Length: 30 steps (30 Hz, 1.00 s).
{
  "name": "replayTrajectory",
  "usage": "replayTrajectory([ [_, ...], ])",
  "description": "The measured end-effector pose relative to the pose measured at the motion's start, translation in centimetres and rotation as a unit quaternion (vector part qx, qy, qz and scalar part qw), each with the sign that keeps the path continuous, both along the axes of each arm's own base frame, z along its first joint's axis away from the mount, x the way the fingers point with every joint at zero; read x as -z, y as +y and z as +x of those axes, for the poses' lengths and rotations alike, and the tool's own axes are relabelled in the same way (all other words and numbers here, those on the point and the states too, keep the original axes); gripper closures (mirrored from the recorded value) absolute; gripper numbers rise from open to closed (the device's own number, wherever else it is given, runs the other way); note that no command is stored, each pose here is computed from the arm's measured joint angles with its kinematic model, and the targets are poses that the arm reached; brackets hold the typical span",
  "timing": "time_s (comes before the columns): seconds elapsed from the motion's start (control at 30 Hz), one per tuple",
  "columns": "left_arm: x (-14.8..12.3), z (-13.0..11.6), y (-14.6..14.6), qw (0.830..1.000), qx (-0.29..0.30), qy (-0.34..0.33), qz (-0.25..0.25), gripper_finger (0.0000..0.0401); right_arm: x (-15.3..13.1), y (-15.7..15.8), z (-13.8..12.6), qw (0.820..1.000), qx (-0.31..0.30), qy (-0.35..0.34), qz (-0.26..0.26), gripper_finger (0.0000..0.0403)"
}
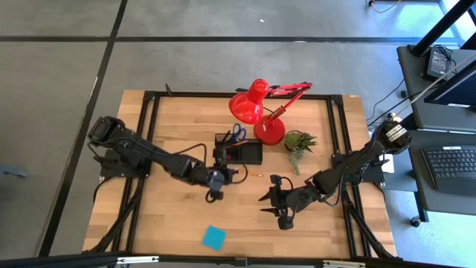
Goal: Pick and place office supplies into organizer
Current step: Put the black binder clip into the black desk organizer
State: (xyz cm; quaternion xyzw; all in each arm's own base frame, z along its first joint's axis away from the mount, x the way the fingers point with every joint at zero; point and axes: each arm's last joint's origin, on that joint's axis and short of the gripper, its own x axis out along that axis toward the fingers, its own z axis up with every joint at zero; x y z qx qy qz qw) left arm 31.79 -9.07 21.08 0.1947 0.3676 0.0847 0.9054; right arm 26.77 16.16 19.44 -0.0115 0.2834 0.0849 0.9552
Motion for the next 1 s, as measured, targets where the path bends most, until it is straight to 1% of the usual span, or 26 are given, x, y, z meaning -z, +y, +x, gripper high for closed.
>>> replayTrajectory([
  [0.13,1.2,0.3,2.0,0.999,-0.046,0.024,-0.007,0.0385,0.1,0.0,-0.1,1.0,-0.002,0.006,-0.007,0.024],
  [0.3,1.9,0.3,4.3,0.996,-0.088,0.03,-0.015,0.0388,0.3,-0.1,-0.2,1.0,0.001,0.016,-0.008,0.024],
  [0.47,2.2,0.4,5.9,0.992,-0.119,0.023,-0.029,0.0388,0.3,-0.2,-0.2,1.0,0.001,0.017,-0.01,0.024],
  [0.57,2.2,0.5,6.3,0.992,-0.12,0.024,-0.039,0.0388,0.3,-0.3,-0.1,1.0,0.003,0.019,-0.011,0.024],
  [0.7,2.4,0.6,6.5,0.991,-0.123,0.025,-0.039,0.0388,0.4,-0.5,0.0,1.0,0.007,0.02,-0.012,0.024],
  [0.87,4.1,1.2,6.5,0.991,-0.124,0.042,-0.034,0.0388,0.4,-0.9,0.2,1.0,0.015,0.021,-0.012,0.024],
  [1.0,5.6,1.5,6.6,0.989,-0.138,0.06,-0.012,0.0388,0.4,-1.0,0.3,1.0,0.017,0.023,-0.013,0.024],
])
